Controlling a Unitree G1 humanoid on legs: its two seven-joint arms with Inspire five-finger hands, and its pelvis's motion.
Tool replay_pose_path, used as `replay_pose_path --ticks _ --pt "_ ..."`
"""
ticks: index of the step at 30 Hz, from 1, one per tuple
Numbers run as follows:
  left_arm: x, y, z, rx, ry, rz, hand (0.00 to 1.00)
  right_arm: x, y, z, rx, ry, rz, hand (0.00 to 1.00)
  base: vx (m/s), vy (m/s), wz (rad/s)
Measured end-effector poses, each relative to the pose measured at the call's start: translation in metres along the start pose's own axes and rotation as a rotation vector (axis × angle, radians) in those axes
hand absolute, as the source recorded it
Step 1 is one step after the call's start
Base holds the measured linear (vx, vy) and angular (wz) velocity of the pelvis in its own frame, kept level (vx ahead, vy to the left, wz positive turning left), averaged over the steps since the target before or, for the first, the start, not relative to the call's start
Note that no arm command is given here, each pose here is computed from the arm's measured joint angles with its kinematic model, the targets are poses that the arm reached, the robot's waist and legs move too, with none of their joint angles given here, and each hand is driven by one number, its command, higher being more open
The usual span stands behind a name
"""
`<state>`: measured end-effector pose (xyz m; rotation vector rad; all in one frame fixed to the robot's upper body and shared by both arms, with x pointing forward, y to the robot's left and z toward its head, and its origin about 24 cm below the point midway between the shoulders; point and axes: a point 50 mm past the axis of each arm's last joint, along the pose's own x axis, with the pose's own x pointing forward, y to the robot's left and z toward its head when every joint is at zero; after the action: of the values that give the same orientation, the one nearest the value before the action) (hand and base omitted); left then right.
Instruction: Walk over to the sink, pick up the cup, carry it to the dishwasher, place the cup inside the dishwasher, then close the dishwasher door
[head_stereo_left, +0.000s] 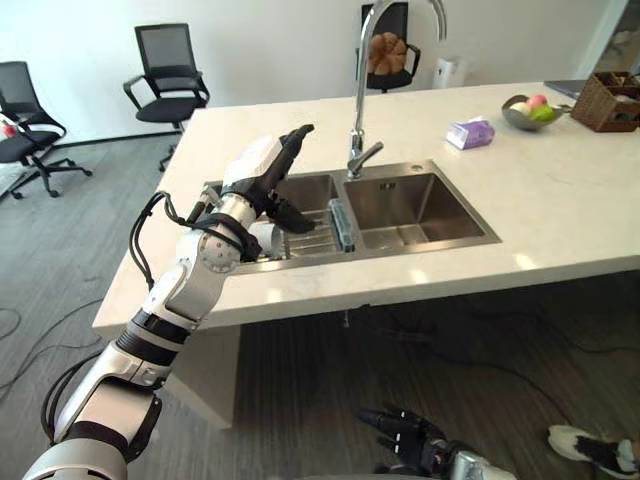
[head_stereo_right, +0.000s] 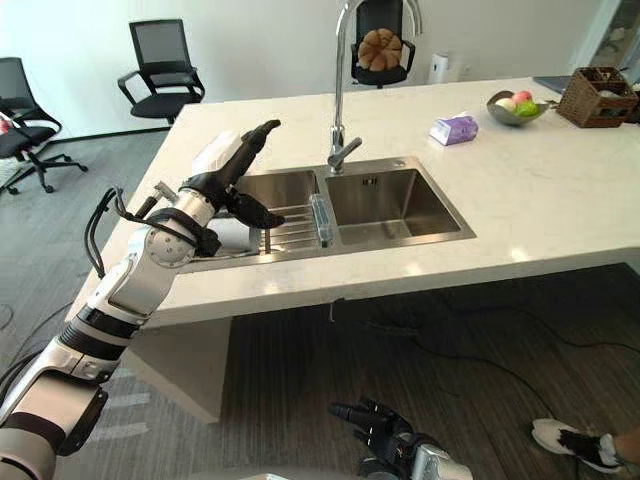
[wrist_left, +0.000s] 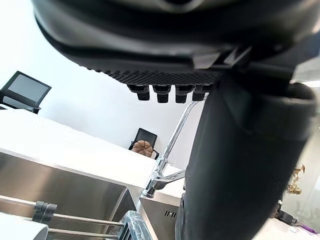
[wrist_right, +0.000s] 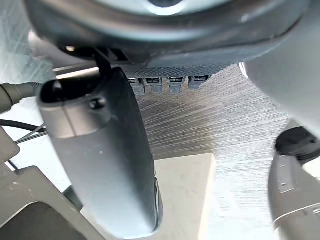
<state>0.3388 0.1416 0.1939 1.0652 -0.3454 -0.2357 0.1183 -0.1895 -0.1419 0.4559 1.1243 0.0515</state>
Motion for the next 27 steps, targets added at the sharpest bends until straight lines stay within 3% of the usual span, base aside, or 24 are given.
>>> replay_pose_path --ticks 9,15,27 --pt "0.023 0.001 0.036 0.133 -0.121 -0.165 1.00 0.004 0.006 0.001 0.023 -0.009 -0.019 1.00 0.12 0.082 -0.04" --pt "0.031 -0.003 0.006 0.179 0.032 -0.261 1.00 0.009 0.017 -0.001 0.022 0.008 0.011 1.00 0.01 0.019 -0.13" --pt "0.029 -0.007 -0.032 0.263 0.182 -0.305 1.00 0.008 0.013 -0.009 0.037 0.035 0.002 1.00 -0.05 -0.003 -0.02"
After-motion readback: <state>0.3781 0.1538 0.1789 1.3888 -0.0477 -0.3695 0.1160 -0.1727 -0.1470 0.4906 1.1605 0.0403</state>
